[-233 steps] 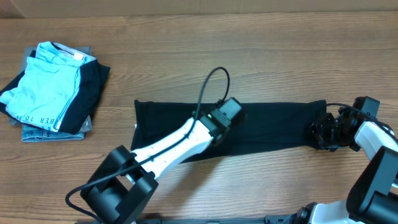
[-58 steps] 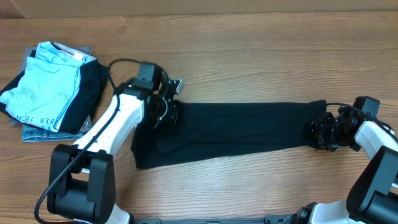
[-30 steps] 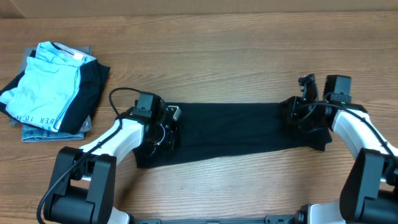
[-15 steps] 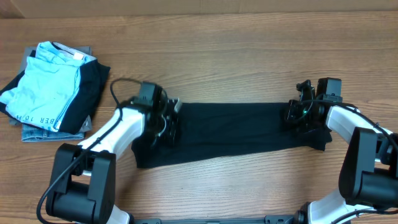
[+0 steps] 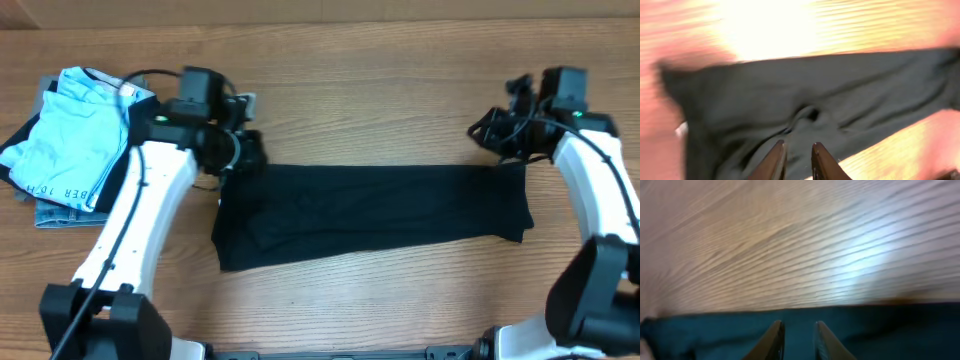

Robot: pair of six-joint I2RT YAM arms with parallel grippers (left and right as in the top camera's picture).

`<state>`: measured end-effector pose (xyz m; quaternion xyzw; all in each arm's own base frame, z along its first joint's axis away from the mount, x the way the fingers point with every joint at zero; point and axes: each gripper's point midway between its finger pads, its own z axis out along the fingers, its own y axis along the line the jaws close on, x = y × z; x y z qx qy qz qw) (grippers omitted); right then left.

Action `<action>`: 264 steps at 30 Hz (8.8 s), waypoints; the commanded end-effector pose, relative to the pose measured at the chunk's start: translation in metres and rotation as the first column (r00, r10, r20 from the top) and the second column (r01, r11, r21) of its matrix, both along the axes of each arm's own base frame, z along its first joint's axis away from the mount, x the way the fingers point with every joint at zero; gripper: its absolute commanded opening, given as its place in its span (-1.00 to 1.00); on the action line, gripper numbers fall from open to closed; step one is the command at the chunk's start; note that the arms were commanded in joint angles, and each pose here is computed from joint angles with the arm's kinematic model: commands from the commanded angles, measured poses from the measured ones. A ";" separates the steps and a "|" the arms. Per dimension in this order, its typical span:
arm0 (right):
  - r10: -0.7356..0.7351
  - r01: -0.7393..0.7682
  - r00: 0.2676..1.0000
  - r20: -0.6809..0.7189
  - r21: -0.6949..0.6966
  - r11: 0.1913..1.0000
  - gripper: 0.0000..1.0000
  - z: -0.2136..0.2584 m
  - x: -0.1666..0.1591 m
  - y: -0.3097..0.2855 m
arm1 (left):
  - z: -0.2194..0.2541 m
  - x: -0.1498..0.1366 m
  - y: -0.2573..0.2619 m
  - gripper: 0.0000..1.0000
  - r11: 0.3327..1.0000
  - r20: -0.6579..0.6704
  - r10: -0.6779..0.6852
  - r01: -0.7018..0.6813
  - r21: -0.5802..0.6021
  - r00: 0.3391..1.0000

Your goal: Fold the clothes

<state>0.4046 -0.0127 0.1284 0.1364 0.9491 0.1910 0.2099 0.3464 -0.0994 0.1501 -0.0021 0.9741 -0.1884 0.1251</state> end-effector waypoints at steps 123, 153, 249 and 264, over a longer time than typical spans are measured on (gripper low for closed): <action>0.332 -0.353 0.921 -0.205 -0.077 0.932 -0.92 -0.015 -0.081 0.110 | -0.062 -0.012 0.122 1.00 0.912 -0.237 0.402 -0.364 0.189 0.884; 0.441 -0.445 0.896 -0.060 -0.094 0.891 1.00 0.011 -0.074 0.145 | -0.062 -0.012 0.122 1.00 0.912 -0.240 0.402 -0.363 0.189 0.884; 0.307 -0.331 0.939 0.154 0.169 0.928 -0.92 -0.008 -0.041 0.178 | -0.063 -0.015 0.125 1.00 0.909 -0.240 0.405 -0.359 0.212 0.882; 0.443 -0.429 0.896 -0.030 0.200 0.881 -0.92 -0.134 -0.059 0.241 | -0.063 -0.015 0.125 1.00 0.909 -0.240 0.405 -0.359 0.213 0.882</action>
